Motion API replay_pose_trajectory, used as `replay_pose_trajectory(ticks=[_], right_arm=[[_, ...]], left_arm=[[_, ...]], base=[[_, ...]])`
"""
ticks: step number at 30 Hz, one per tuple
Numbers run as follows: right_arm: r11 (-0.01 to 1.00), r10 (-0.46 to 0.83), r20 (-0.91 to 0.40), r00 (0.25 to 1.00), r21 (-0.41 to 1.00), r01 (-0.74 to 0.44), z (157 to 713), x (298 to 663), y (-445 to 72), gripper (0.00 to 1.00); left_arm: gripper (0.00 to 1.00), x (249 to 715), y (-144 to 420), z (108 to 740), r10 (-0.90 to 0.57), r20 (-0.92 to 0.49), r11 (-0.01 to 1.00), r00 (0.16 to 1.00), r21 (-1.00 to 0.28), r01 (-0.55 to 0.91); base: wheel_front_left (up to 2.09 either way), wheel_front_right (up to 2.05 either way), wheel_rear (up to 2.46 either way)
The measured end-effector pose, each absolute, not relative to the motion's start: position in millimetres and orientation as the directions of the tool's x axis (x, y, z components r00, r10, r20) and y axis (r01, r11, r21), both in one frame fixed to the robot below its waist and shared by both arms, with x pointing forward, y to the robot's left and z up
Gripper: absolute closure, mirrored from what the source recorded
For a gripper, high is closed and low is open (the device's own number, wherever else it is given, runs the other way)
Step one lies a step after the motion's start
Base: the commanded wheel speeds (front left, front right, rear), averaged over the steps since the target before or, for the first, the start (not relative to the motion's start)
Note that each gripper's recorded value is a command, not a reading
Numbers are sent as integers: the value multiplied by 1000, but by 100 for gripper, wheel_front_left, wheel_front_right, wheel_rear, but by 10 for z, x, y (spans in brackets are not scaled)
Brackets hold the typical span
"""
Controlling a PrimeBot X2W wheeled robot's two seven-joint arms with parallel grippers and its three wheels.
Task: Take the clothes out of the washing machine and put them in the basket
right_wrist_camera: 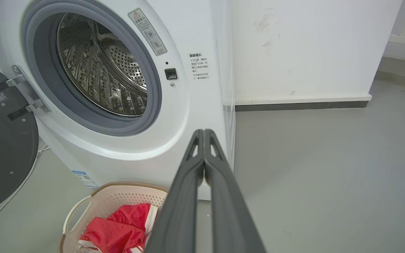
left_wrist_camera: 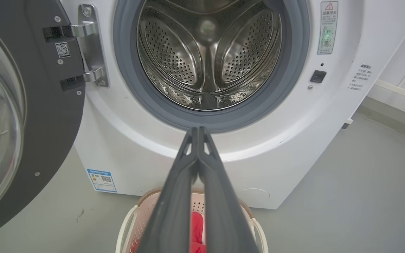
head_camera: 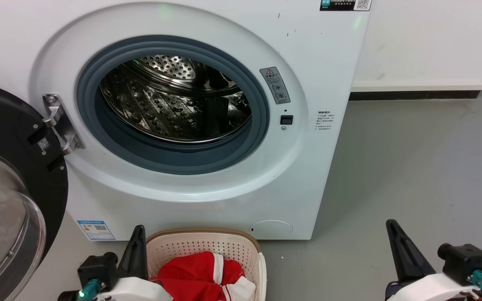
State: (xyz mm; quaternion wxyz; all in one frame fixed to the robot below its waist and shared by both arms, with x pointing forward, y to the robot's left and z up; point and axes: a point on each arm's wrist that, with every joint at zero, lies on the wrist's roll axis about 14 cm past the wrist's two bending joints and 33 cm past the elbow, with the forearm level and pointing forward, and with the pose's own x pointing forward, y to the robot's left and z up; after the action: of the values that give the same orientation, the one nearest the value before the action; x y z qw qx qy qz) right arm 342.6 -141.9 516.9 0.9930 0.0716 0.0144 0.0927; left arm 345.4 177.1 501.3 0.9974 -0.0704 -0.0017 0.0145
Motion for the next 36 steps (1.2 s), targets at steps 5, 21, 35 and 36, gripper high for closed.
replay_pose_trajectory(ticks=[5,21,35,36], right_arm=[[955,180,-21,983,245,-170,5129,3442,-1444,100],[827,148,-12,989,551,-117,5105,3547,-1551,100],[684,120,-12,993,726,-74,5087,3622,-1641,100],[675,118,-11,993,734,-72,5090,3632,-1645,100]], left_arm=[[100,3463,1816,4952,40,-32,971,999,-236,-46],[100,3561,1899,4889,44,-92,841,995,-535,-86],[100,3622,1922,4872,31,-110,690,993,-716,-101],[100,3626,1921,4871,28,-112,680,993,-726,-101]], base=[[0,0,0],[0,0,0],[0,0,0],[0,0,0]])
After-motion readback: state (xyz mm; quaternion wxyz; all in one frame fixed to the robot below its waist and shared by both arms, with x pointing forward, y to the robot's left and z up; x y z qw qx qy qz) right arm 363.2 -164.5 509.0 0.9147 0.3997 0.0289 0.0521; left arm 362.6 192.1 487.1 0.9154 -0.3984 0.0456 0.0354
